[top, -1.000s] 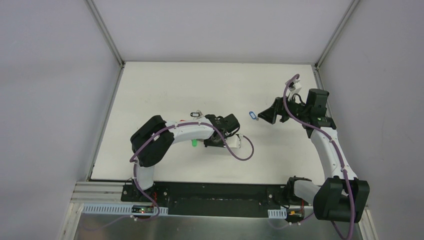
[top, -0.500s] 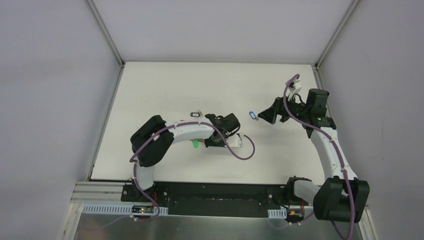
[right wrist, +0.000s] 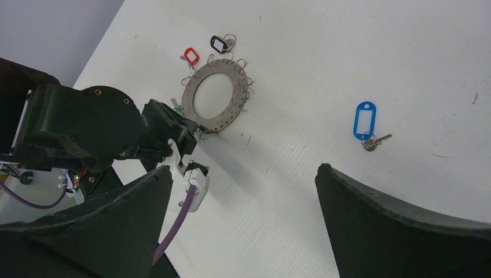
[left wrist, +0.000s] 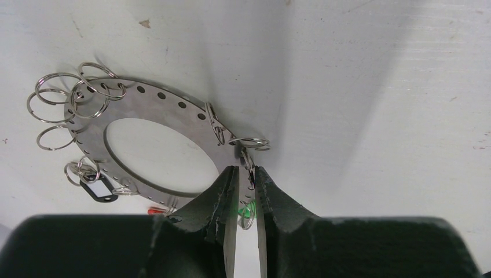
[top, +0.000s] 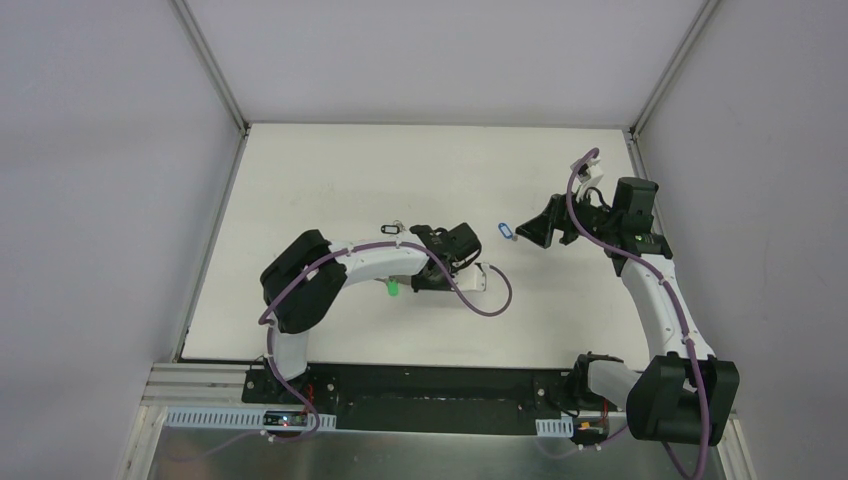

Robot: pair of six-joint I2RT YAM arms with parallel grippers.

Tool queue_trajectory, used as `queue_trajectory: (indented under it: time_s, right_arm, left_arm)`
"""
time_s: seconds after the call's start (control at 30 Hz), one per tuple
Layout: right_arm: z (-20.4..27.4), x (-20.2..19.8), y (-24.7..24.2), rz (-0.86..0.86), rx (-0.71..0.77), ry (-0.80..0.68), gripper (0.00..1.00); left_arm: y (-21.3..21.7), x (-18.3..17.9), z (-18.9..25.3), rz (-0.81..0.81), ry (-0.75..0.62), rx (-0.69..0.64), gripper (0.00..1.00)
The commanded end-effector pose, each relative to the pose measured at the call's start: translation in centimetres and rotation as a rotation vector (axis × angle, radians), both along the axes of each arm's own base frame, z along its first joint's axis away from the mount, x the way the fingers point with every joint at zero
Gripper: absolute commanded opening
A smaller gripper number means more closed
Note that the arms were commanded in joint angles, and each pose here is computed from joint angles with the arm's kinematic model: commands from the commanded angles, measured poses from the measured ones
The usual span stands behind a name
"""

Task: Put the keys on the keyring

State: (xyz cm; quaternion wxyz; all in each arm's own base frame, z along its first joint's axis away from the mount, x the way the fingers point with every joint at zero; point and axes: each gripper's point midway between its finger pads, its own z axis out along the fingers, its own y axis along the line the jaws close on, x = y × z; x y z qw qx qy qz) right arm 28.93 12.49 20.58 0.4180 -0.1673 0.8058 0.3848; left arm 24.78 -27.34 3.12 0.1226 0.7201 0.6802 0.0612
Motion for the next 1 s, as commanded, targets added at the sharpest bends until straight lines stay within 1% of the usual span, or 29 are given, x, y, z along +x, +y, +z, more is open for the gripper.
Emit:
queue_trajectory:
  time_s: [0.0,0.13,0.23,0.4,0.6,0.73,0.97]
  right_arm:
    - [1.1,-0.3,0.2,0.018,0.016,-0.045,0.98]
    - [1.1,-0.3,0.2,0.018,0.016,-0.044,0.98]
    - [1.1,-0.3,0.1,0.017,0.015,-0.044,0.98]
    - [1.1,-0.2,0.1,0.016,0.013,-0.047,0.98]
    - [1.2,-0.3,0.1,0.017,0.015,-0.047,0.98]
    - [1.3,-0.3,0.1,0.017,0.018,-0.050,0.98]
    - [2.5,-0.5,0.4,0.034,0.032,-0.070,0.98]
  left_arm:
    - [-0.7,0.5,2.0,0.021,-0.019,-0.057,0.18]
    - [-0.7,0.4,1.8,0.022,-0.013,-0.055,0.16]
    - [-0.8,0.3,1.9,0.024,-0.003,-0.063,0.12]
    - [-1.0,-0.3,2.1,0.027,0.023,-0.079,0.00]
    - [-0.7,-0.7,2.7,0.041,0.027,-0.108,0.00]
    - [-0.8,-1.0,3.9,0.070,0.049,-0.174,0.00]
    - [-1.8,-2.0,7.9,0.107,0.127,-0.381,0.00]
